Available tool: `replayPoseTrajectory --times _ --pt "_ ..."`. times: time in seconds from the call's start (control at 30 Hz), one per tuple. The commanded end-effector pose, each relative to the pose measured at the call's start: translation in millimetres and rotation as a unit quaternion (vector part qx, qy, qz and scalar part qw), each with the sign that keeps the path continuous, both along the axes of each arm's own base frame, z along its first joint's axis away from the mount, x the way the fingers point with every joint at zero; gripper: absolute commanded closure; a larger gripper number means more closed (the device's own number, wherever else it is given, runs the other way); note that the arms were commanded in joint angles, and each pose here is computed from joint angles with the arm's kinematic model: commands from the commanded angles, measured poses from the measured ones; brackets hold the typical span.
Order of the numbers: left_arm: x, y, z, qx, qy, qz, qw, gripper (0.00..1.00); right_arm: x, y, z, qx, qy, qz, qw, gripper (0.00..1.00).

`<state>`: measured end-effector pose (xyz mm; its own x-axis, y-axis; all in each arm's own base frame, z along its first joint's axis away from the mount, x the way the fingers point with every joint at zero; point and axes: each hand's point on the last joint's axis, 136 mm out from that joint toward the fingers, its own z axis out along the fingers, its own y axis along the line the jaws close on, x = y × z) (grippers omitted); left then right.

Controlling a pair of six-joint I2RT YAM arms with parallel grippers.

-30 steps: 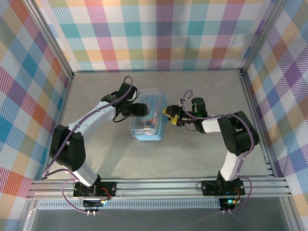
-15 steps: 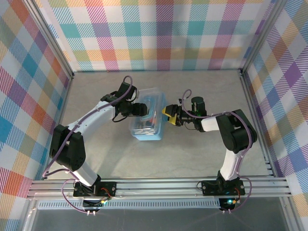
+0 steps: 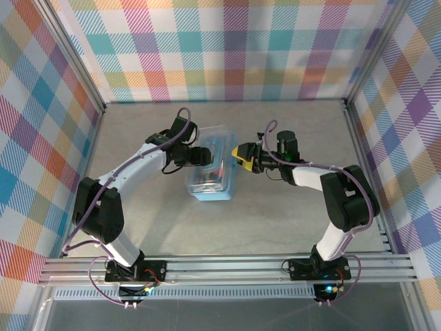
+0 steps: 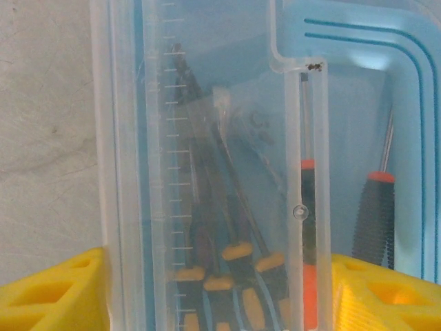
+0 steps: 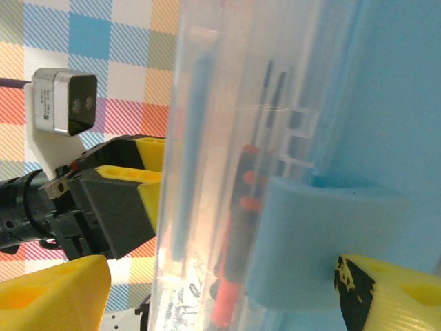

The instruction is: Pack the tool kit

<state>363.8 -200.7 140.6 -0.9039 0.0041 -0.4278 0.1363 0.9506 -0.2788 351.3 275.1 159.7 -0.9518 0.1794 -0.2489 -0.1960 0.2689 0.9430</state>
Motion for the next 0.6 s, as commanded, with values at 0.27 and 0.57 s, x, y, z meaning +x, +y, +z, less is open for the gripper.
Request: replayPoseTrajectory --times 0.27,0.57 --pt "-36 10 -69 0.083 0.115 0.005 0.990 0.51 -7 6 2 -0.022 -0.009 0.021 0.999 0.18" --pt "-44 -1 -83 0.119 0.126 -0.008 0.985 0.51 -9 5 11 -0.027 -0.016 0.014 0.999 0.18"
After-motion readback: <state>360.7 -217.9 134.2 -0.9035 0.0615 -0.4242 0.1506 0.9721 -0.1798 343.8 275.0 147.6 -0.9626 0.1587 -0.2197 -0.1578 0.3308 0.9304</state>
